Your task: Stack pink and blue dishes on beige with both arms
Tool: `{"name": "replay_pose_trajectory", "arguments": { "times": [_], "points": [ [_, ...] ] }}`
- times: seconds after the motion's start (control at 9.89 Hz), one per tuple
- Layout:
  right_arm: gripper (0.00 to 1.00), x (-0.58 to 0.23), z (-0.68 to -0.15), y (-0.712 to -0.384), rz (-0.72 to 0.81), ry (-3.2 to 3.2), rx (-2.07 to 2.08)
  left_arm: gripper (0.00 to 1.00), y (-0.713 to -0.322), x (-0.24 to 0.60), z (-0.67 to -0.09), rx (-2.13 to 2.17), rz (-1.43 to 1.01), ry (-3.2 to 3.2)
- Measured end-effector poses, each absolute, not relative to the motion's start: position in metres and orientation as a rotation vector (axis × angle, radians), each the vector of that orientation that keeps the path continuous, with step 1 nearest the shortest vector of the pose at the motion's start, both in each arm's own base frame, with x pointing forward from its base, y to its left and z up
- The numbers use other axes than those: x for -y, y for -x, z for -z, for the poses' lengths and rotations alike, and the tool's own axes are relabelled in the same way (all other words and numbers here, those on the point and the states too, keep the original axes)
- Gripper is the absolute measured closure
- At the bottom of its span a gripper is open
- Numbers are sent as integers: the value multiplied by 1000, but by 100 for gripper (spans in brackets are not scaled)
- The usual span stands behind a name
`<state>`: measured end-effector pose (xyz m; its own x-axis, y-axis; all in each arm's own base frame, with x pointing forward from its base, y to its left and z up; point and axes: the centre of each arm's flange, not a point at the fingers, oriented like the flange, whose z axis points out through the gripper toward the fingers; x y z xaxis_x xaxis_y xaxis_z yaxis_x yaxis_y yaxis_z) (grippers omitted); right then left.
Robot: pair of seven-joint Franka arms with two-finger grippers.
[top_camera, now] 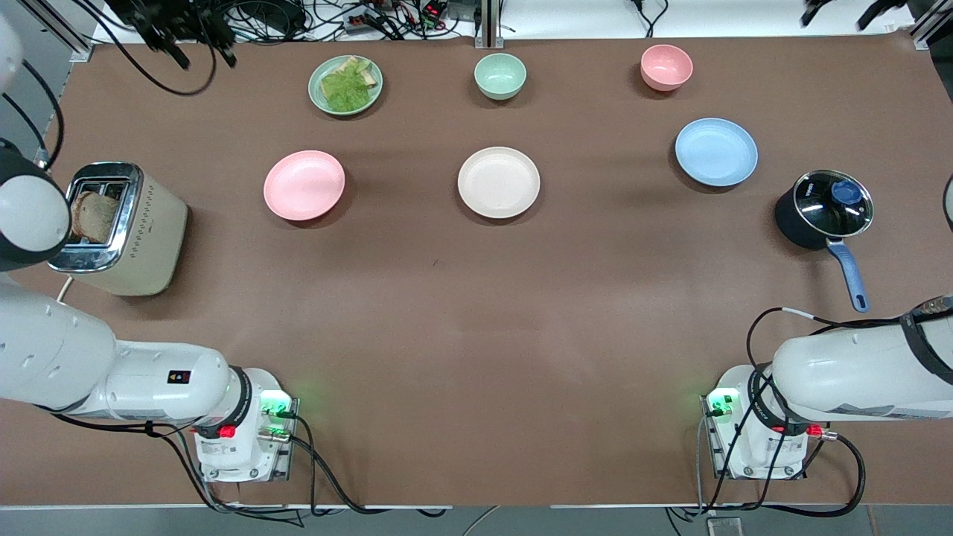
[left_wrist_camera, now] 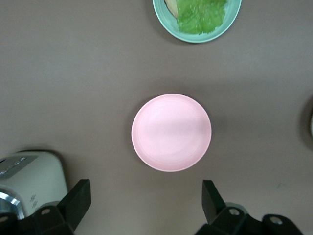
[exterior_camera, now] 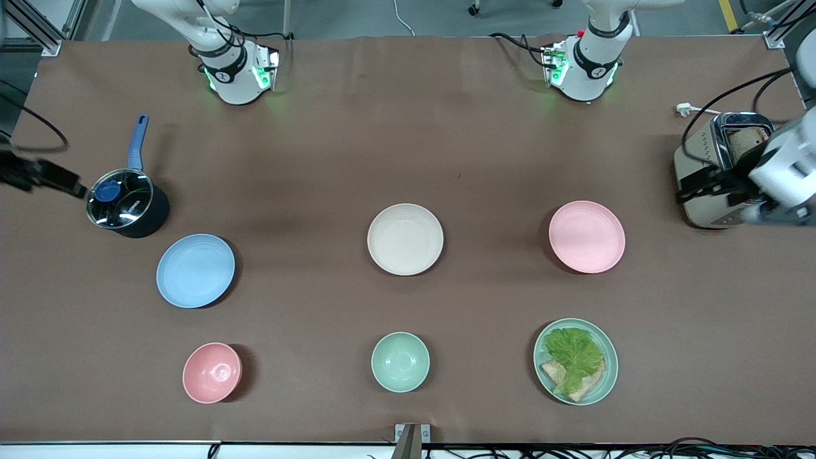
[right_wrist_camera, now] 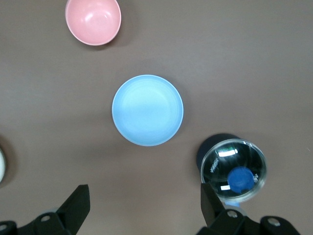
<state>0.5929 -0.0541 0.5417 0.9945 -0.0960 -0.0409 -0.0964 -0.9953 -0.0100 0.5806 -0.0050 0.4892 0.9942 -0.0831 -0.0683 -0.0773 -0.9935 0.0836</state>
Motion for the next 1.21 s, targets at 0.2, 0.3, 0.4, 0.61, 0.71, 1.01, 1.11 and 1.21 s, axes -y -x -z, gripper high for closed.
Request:
{"name": "replay_pose_trajectory", "arguments": {
  "times": [0.2, 0.3, 0.4, 0.61, 0.71, 1.01, 1.11, 1.21],
  "points": [
    [0, 73, -446, -601, -94, 3053, -57, 0, -588, 3, -411, 222, 124, -3047],
    [0, 102, -400, -601, -104, 2982, -18, 0, -587, 0, -368, 243, 116, -3049],
    [0, 136, -357, -600, -101, 2919, 15, 1, -584, -4, -329, 239, 138, -3052],
    [0, 184, -282, -595, -85, 2831, 44, 6, -578, -17, -279, 206, 239, -3042],
    [0, 189, -255, -594, -81, 2791, 40, 11, -576, -24, -264, 195, 274, -3029],
    [2, 179, -211, -594, -15, 2778, 44, 34, -566, -48, -224, 168, 316, -2910],
    [5, 174, -200, -590, -15, 2770, 31, 35, -563, -51, -211, 143, 321, -2866],
    [10, 171, -193, -587, -23, 2763, 21, 38, -561, -52, -199, 126, 329, -2843]
  ]
}}
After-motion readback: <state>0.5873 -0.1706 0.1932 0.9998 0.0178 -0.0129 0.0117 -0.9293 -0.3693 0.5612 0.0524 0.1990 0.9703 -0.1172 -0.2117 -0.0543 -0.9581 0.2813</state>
